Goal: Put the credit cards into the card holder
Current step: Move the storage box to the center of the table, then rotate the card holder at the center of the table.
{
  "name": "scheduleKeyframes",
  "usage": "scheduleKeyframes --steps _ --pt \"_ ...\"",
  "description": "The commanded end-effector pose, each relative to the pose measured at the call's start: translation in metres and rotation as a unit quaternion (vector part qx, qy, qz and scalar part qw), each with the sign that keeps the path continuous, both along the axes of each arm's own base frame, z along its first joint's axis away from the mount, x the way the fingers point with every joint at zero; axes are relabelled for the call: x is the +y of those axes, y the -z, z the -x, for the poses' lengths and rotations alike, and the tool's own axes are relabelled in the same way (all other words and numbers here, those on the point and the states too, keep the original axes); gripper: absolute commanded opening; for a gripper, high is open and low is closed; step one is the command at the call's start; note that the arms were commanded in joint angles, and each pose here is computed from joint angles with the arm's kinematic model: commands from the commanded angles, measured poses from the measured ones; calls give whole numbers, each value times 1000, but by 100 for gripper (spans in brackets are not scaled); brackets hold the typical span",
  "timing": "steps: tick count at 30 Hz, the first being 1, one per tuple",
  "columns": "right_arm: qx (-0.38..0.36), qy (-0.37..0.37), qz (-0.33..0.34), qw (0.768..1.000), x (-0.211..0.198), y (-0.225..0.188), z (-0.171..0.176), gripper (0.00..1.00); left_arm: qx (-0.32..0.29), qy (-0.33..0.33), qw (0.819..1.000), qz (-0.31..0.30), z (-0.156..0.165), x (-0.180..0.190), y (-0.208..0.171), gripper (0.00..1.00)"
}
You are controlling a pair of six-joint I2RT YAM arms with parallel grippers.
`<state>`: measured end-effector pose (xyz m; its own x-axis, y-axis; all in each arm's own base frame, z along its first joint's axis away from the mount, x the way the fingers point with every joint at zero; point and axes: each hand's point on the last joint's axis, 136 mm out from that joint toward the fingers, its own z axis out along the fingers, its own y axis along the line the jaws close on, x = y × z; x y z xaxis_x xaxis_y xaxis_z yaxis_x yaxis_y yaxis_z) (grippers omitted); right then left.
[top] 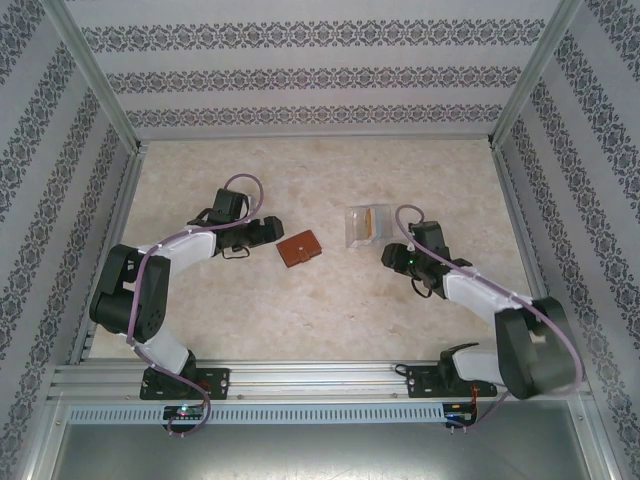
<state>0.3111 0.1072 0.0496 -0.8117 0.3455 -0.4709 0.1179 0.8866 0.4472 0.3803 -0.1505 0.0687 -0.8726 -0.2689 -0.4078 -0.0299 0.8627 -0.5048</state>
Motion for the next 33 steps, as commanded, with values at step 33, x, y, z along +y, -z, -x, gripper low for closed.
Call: scheduleKeyframes --steps 33 --pt "-21 -40 -77 996 71 -32 -10 45 39 129 986 93 -5 -63 30 80"
